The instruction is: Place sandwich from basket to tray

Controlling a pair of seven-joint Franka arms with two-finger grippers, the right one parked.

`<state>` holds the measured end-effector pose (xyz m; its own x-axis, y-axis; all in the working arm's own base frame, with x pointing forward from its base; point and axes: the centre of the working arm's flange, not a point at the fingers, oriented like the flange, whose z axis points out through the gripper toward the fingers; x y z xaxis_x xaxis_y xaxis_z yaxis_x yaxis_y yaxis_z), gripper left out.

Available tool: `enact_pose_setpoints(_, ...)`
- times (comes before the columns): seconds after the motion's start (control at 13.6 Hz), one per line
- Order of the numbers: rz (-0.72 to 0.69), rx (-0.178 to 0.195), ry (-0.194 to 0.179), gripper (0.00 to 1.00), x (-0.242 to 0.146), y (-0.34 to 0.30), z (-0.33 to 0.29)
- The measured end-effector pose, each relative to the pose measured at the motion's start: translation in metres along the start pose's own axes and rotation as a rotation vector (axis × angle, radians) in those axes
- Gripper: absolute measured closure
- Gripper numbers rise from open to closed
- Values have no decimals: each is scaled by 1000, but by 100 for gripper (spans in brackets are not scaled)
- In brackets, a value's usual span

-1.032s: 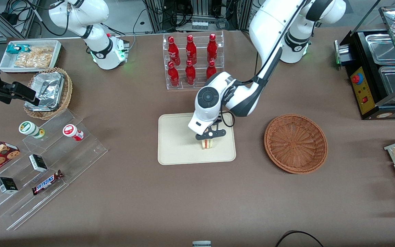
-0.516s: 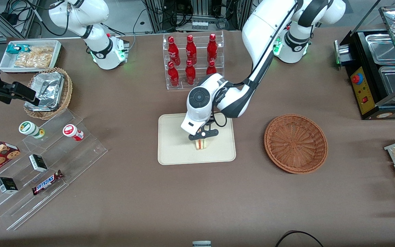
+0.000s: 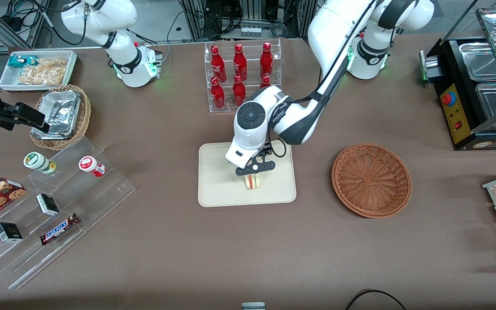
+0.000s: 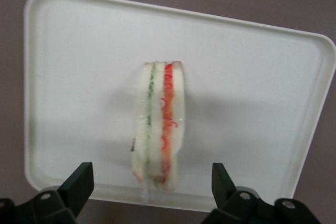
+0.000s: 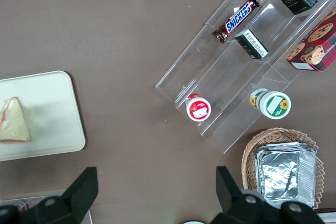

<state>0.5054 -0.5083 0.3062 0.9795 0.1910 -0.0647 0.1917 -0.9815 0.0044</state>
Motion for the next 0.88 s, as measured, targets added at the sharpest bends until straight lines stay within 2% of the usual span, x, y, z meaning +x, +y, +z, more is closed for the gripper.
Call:
enact_pose_setpoints(0.22,-40,86,-37,0,18,-35,-35)
enact_pose_setpoints(0.37,-76,120,-62,0,47,-77,-69)
enact_pose_setpoints(0.59,-67,126,-91,0,83,-134,-96)
enact_pose_setpoints(0.88,-5,129,-119,0,102,-187,-102)
